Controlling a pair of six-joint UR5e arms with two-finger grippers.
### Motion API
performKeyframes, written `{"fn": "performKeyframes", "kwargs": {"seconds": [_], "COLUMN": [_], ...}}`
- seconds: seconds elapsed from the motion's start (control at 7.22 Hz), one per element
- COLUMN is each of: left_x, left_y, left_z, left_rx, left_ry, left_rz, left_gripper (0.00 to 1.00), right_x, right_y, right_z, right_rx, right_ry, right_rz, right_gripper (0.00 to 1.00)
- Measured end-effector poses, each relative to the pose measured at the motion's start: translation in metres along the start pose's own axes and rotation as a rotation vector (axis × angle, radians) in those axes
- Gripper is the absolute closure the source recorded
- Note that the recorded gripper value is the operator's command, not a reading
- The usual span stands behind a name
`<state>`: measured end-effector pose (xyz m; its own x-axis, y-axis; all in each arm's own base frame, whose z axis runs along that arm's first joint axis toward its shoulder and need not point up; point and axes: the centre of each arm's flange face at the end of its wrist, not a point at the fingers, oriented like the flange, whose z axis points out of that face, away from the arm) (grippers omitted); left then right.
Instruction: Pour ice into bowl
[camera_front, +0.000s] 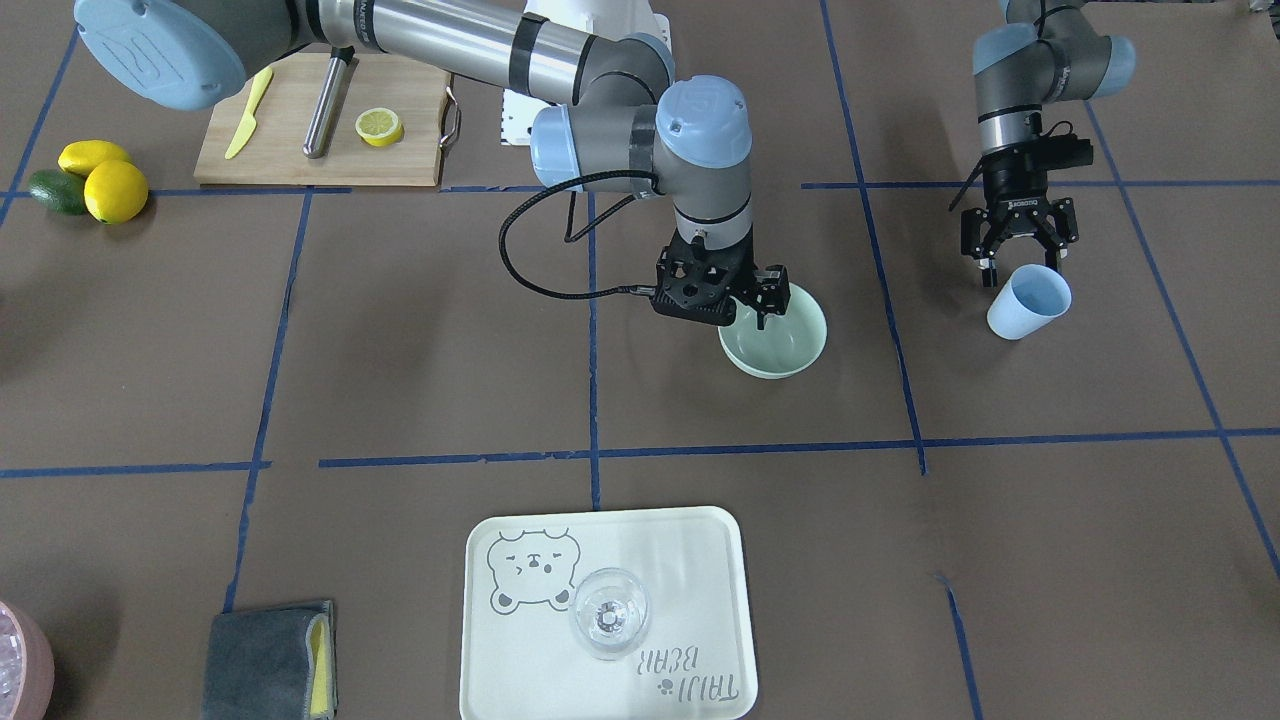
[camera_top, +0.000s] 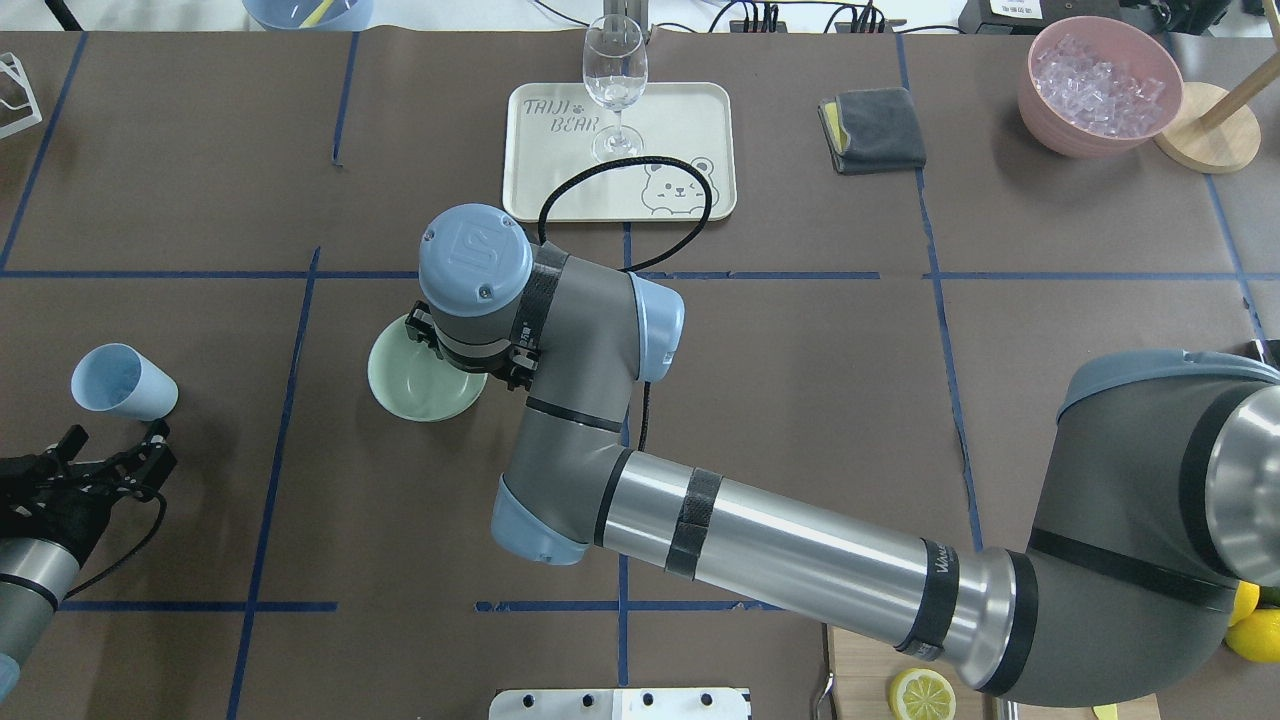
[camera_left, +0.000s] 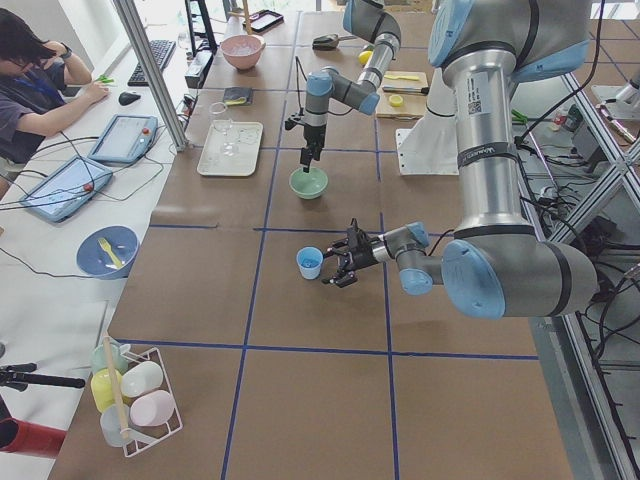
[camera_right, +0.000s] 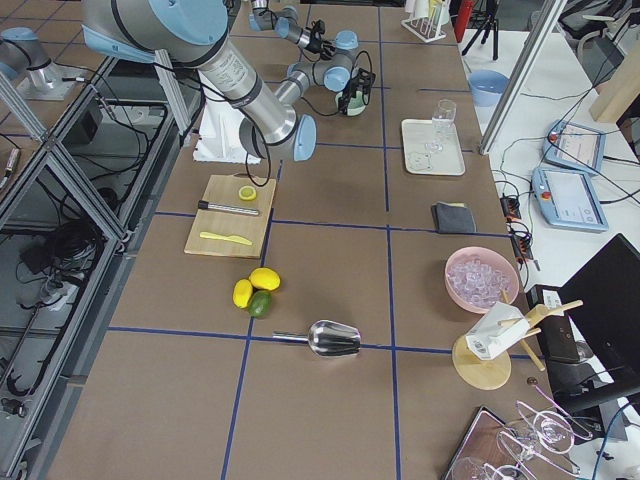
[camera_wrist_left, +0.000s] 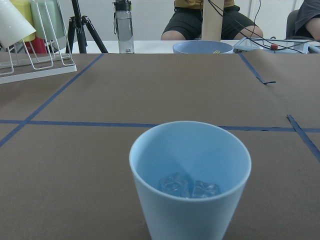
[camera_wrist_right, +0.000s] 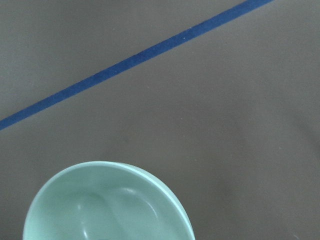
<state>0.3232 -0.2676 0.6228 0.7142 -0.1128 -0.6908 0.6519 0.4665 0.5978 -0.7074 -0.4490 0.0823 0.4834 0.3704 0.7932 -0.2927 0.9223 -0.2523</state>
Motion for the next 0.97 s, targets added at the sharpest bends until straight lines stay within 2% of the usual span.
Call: {"fn": "performKeyframes", "kwargs": {"seconds": [0.69, 0.97], "left_x": [0.017, 0.012], "left_y": [0.01, -0.003], "left_z": [0.034, 0.045], "left_rx": [0.014, 0.04], "left_ry": [-0.025, -0.01], "left_rz": [-0.014, 0.004], "left_gripper": [0.03, 0.03], "right_x": [-0.001, 0.007], "right_y": [-0.005, -0.015], "right_z": [-0.008, -0.013], "right_rx": [0.004, 0.014], "right_ry": [-0.01, 0.005], "right_rz": [-0.002, 0.0], "right_gripper": [0.0, 0.0]}}
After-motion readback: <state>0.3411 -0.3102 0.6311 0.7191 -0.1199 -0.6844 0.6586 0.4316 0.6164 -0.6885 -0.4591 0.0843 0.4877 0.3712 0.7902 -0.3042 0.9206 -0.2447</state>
